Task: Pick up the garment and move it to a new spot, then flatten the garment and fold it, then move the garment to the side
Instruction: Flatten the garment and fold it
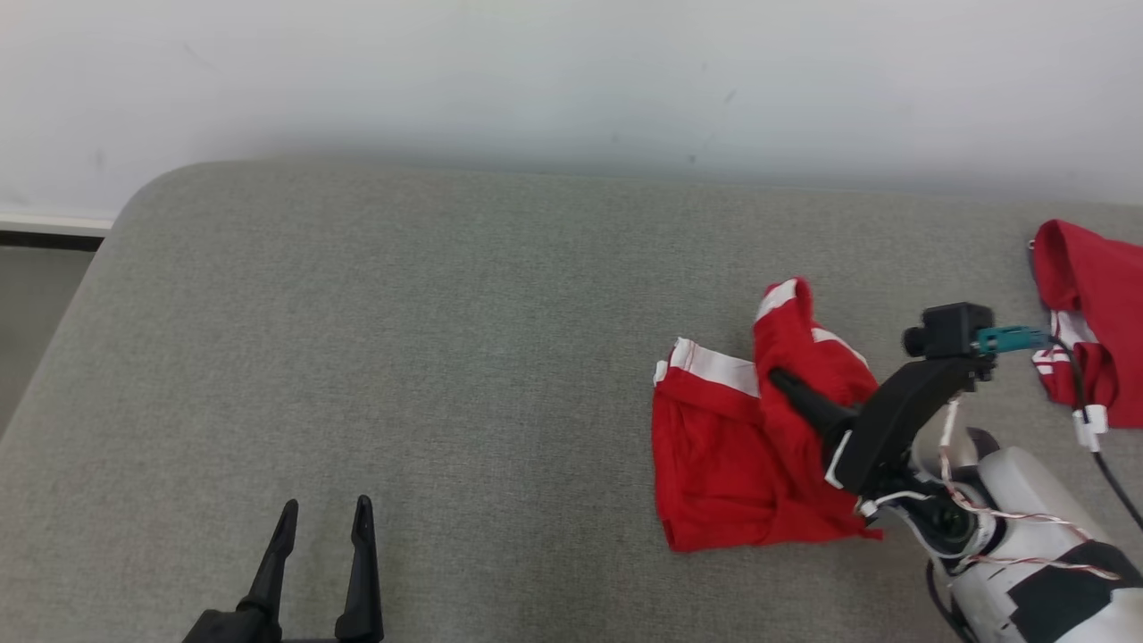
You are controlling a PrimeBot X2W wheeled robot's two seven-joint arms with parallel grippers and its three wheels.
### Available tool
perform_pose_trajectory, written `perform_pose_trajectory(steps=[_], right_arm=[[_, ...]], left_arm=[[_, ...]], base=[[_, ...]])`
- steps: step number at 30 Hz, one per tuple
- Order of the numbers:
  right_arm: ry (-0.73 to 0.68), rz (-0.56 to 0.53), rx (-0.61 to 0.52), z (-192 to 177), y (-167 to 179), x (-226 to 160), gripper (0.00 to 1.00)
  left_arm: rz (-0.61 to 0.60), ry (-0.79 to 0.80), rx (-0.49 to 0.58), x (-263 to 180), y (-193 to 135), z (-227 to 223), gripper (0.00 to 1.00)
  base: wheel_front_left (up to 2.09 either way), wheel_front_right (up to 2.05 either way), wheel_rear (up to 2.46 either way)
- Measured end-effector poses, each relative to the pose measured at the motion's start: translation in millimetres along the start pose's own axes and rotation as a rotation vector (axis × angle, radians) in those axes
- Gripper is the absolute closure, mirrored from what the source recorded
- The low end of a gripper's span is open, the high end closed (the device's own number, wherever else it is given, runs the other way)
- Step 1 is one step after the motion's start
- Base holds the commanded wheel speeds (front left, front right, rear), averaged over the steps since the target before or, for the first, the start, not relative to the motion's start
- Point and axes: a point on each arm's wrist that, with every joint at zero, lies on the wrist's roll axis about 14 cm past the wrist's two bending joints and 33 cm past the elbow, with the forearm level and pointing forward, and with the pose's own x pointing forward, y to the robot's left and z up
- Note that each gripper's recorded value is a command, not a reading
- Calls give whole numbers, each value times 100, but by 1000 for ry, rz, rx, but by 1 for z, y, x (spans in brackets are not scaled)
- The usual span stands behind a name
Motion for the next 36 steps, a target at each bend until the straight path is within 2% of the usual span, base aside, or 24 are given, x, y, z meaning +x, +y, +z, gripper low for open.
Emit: perform_pose_trajectory(steps=[9, 10, 11, 12, 16, 22, 27, 36], right_arm=[[45, 12, -83, -23, 14, 19, 100], [43, 6, -89, -25, 13, 20, 76], [44, 1, -109, -28, 12, 22, 21], [43, -2, -128, -30, 12, 23, 0], [-2, 5, -164, -26, 17, 23, 0], [-218, -21, -253, 17, 9, 0, 0], [-398, -59, -273, 42, -2, -29, 0], [-607, -163, -281, 49, -30, -86, 0]], left_arm=[[14, -1, -9, -2, 3, 1, 0], [15, 1, -10, -2, 3, 0, 0], [17, 2, -10, -2, 4, 0, 0], [18, 3, -10, -2, 4, 0, 0], [24, 4, -11, -2, 6, -1, 0], [25, -11, -2, 0, 8, 4, 0], [24, -29, 8, 4, 10, 9, 0], [-10, -39, 29, 12, 3, 12, 0]], base=[[0, 0, 0], [0, 0, 0], [0, 0, 0], [0, 0, 0], [0, 0, 0], [0, 0, 0], [0, 0, 0], [0, 0, 0]])
